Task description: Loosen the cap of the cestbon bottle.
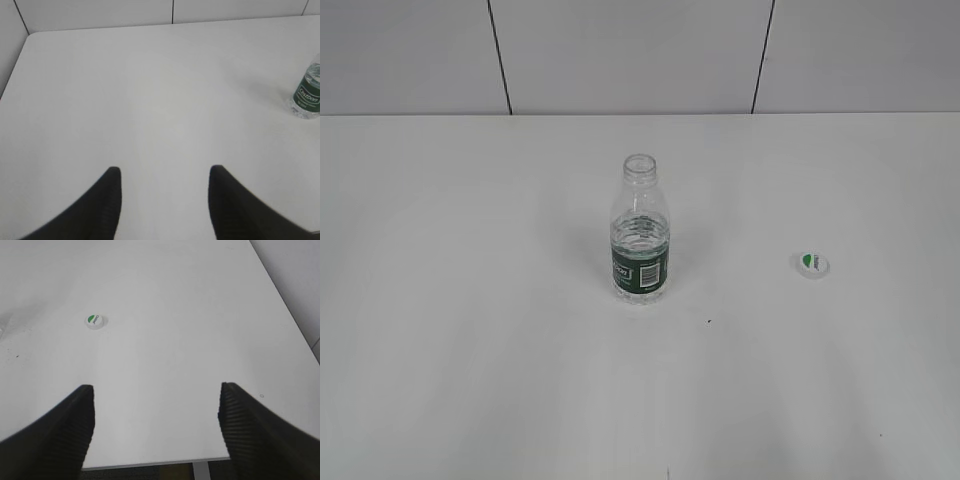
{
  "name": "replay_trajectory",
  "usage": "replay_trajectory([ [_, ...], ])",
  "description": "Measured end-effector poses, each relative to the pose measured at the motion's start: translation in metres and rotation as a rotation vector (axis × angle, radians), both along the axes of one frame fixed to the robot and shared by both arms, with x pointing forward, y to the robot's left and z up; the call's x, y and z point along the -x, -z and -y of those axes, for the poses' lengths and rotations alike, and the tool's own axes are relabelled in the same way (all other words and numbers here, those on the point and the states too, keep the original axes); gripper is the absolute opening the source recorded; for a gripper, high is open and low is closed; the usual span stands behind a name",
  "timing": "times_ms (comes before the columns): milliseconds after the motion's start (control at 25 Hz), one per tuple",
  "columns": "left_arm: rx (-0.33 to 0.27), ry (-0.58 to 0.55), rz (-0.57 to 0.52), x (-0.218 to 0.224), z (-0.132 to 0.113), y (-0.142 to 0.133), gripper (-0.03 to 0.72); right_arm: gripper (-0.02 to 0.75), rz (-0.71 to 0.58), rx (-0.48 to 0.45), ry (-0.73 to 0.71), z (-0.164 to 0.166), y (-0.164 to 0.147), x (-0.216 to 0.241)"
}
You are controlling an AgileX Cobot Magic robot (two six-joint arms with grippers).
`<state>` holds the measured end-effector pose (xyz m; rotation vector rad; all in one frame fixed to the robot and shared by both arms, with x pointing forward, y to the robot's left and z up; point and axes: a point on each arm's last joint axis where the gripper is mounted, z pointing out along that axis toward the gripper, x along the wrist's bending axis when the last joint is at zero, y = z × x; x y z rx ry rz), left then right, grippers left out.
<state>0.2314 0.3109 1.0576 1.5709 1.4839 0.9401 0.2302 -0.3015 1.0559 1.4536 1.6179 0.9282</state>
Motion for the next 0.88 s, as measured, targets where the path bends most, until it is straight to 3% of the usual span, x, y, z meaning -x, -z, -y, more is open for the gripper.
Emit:
replay_trajectory([
  [880,0.0,0.0,0.0,0.0,0.0,0.0,0.289,0.589,-0.007,0.001,-0.003,-0.0002,0.001,-0.0001],
])
